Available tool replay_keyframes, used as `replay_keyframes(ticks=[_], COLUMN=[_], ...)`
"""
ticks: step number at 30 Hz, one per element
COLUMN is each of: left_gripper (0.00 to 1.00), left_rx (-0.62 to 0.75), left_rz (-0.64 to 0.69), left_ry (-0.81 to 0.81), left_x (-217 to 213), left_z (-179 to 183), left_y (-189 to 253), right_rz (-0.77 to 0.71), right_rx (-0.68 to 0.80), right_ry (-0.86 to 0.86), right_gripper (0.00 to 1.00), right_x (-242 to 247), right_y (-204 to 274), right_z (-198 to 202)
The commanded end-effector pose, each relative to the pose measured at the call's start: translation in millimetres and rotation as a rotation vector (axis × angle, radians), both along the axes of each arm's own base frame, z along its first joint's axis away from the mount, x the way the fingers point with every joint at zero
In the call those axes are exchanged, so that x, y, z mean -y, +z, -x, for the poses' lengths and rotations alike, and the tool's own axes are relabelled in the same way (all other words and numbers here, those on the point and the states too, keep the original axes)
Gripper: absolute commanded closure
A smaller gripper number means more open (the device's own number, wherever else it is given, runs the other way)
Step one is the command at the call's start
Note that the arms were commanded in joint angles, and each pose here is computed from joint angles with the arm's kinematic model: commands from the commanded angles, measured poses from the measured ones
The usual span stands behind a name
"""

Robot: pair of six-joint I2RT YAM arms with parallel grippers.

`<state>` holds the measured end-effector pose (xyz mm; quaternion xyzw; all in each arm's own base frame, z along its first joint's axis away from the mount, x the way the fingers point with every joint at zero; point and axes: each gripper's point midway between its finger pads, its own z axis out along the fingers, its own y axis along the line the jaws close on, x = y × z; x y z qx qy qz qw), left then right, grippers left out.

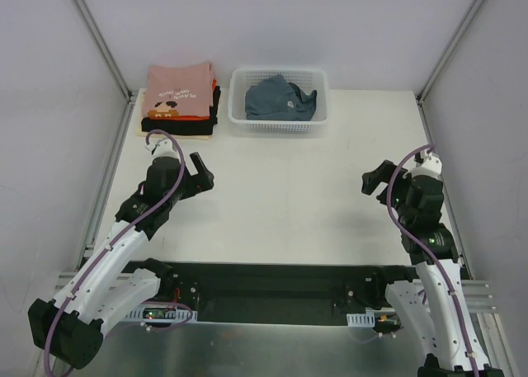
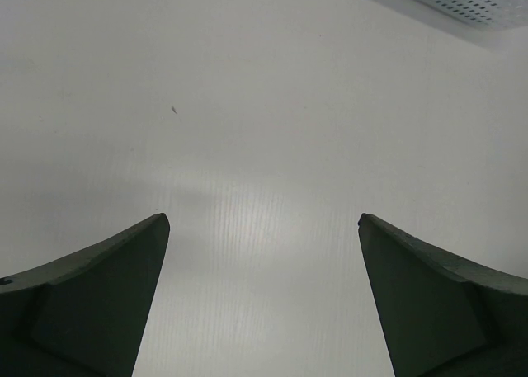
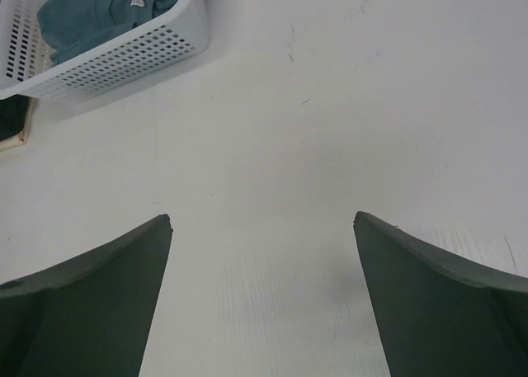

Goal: Fold and stack the t-shirts
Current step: Grab the tshirt from the pile

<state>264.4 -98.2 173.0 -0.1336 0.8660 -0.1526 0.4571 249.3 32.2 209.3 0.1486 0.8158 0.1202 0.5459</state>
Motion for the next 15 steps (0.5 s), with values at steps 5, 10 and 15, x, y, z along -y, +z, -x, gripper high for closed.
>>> replay_keyframes(ticks=[5, 10, 15], left_gripper=[0.01, 0.01, 0.01], left_rx=[0.103, 0.092, 0.074], left_rz=[-0.036, -0.037, -0.037], left_ry=[0.029, 0.017, 0.009], left_x=[-10.2, -9.0, -7.3], left_z=[-11.0, -8.3, -8.2], left_y=[26.0, 19.5, 7.5], right_rz=[0.076, 0.08, 0.148], right_rx=[0.128, 0.157, 0.134], right_ry=[0.122, 0.178, 0.205], right_gripper=[0.04, 0.04, 0.04], right_x=[-16.6, -36.0, -61.1], right_y=[64.8, 84.5, 105.5], right_z=[-18.0, -42.0, -81.5])
